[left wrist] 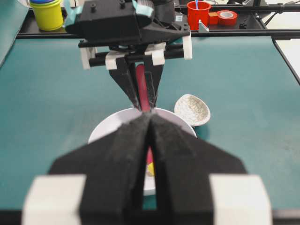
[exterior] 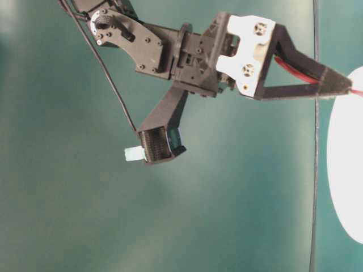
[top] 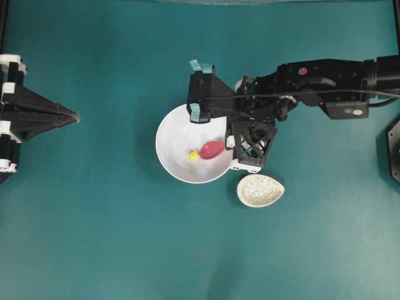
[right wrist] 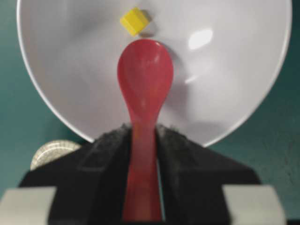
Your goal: Scoop the yellow hexagonal prism block from the bowl with a spoon using the right arm.
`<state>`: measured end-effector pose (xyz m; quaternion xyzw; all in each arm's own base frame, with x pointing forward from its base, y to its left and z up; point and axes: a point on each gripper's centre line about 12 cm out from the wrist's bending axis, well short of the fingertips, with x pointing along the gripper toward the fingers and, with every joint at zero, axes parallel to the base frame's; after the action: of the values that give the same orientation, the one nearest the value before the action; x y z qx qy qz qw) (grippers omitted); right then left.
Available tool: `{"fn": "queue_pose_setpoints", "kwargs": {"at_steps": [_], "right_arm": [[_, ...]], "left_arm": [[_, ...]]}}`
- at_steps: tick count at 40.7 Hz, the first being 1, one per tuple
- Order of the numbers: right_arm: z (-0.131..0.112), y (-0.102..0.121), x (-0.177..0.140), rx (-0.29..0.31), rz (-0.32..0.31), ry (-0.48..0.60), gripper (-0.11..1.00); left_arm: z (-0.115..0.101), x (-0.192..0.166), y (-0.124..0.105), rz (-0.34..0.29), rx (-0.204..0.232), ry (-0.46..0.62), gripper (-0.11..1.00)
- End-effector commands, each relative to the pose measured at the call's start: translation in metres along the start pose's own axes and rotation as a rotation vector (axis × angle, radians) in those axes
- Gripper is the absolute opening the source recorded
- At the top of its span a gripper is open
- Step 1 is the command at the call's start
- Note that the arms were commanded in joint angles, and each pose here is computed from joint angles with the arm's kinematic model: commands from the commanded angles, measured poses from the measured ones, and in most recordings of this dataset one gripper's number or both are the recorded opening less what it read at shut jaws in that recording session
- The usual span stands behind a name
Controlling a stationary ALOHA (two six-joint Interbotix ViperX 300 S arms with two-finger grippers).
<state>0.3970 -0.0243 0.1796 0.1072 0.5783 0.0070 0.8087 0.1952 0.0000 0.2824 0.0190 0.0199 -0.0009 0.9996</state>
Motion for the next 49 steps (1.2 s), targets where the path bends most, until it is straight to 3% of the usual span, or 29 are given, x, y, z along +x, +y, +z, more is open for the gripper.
{"fn": "queue_pose_setpoints", "kwargs": {"at_steps": [1, 22, 49], "right_arm": [[0.012, 0.005, -0.009, -0.013, 0.006, -0.057, 0.24], [0.034, 0.003, -0.004, -0.041, -0.024, -0.219, 0.24], [0.042, 0.0, -0.006, -0.071, -0.059, -0.304, 0.24]], "left_arm": [[0.008, 0.002, 0.0, 0.0, 0.005, -0.021, -0.01], [0.007, 0.002, 0.0, 0.0, 0.005, -0.02, -0.01], [0.007, 0.002, 0.0, 0.0, 0.005, -0.018, -0.01]]}}
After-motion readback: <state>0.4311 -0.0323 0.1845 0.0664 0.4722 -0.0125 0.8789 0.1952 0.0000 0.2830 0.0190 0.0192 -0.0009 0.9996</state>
